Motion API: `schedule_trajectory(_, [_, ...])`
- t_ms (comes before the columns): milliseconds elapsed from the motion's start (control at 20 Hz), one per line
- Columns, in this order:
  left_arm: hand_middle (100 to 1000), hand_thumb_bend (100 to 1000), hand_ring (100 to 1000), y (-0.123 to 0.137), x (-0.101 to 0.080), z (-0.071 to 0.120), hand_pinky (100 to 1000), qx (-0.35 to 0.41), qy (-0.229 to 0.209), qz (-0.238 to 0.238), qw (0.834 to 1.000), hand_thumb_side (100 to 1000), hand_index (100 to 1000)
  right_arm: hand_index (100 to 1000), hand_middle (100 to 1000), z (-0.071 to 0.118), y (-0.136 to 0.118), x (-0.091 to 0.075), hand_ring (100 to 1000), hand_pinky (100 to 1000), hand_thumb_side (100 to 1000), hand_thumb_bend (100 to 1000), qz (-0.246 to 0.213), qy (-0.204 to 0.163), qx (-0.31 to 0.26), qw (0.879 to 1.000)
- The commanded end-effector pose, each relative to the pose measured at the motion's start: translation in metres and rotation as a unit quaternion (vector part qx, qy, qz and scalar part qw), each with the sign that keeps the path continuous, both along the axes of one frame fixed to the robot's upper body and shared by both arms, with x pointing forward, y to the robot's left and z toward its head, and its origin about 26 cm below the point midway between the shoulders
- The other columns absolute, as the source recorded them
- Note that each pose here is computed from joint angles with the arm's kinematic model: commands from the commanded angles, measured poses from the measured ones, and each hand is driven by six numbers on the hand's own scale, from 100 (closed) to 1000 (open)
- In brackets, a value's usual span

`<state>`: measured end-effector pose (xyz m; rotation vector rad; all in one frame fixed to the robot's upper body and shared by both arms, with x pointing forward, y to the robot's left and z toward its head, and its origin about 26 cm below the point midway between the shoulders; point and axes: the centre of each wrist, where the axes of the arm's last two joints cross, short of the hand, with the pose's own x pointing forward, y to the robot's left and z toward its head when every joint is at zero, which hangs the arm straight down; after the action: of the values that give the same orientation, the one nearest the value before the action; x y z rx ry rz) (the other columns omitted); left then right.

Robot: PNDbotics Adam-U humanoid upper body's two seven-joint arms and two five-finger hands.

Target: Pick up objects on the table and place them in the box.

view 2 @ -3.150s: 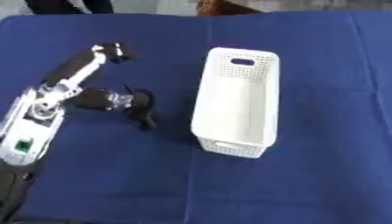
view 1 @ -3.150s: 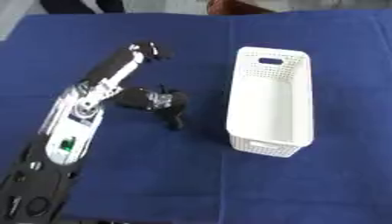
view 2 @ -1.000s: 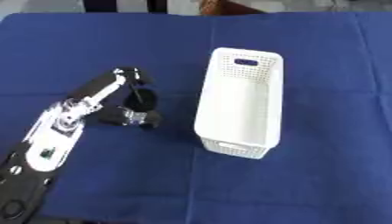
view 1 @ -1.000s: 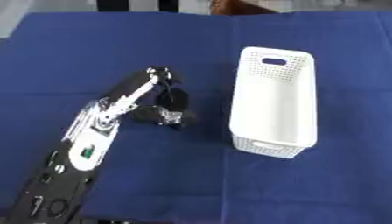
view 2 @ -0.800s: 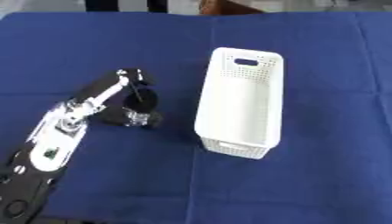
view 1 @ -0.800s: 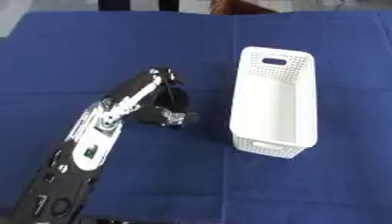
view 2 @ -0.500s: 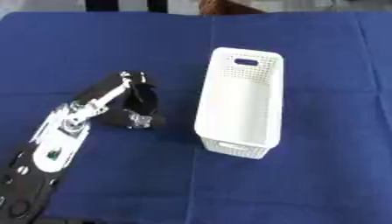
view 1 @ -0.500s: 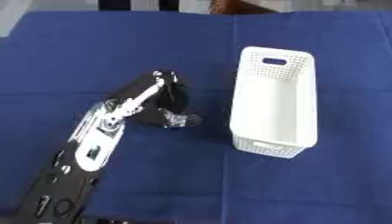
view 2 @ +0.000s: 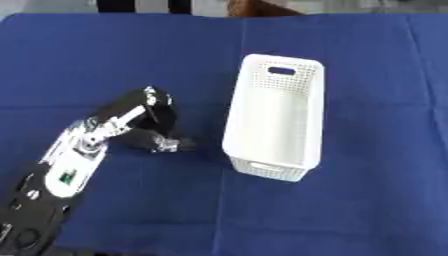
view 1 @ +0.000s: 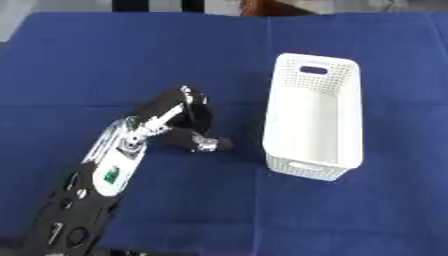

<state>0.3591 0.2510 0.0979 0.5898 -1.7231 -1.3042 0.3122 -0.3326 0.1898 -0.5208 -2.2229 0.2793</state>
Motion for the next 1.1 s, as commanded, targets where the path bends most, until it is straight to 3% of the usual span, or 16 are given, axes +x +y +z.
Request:
schedule_trajectory(50, [331, 658, 171, -0.001, 0.003, 0.004, 247, 0.007, -0.031, 0.012, 0.999, 635, 465, 943, 814, 0.009, 0.0, -0.002, 709, 600, 795, 100, 0.002, -0.016, -0.004, 1.0])
schedule_trajectory(100, [267, 639, 100, -0.001, 0.004, 0.004, 132, 0.006, -0.04, 0.017, 0.999, 615, 395, 942, 814, 0.009, 0.0, -0.002, 709, 600, 795, 100, 0.002, -0.016, -0.004, 1.0])
schedule_trajectory(150, [241, 635, 100, -0.001, 0.005, 0.003, 100, 0.005, -0.048, 0.021, 0.999, 613, 380, 942, 814, 0.009, 0.0, -0.002, 709, 600, 793, 100, 0.002, -0.016, -0.004, 1.0])
schedule_trajectory(300, [109, 629, 100, -0.002, 0.008, 0.0, 100, 0.001, -0.073, 0.036, 0.997, 617, 244, 942, 814, 0.009, 0.0, -0.002, 709, 600, 794, 100, 0.003, -0.016, -0.004, 1.0])
schedule_trajectory(500, [100, 630, 100, -0.004, 0.012, -0.007, 100, -0.021, -0.115, 0.065, 0.991, 646, 100, 942, 814, 0.008, 0.0, -0.002, 709, 600, 793, 100, 0.003, -0.016, -0.004, 1.0])
schedule_trajectory(700, [100, 512, 100, -0.005, 0.014, -0.02, 100, -0.041, -0.123, 0.069, 0.989, 617, 100, 942, 814, 0.008, 0.0, -0.002, 709, 600, 793, 100, 0.003, -0.016, -0.003, 1.0])
schedule_trajectory(1100, [100, 517, 100, -0.002, 0.015, -0.024, 100, -0.036, -0.09, 0.052, 0.994, 609, 100, 942, 814, 0.008, 0.0, -0.002, 709, 600, 792, 100, 0.002, -0.017, -0.003, 1.0])
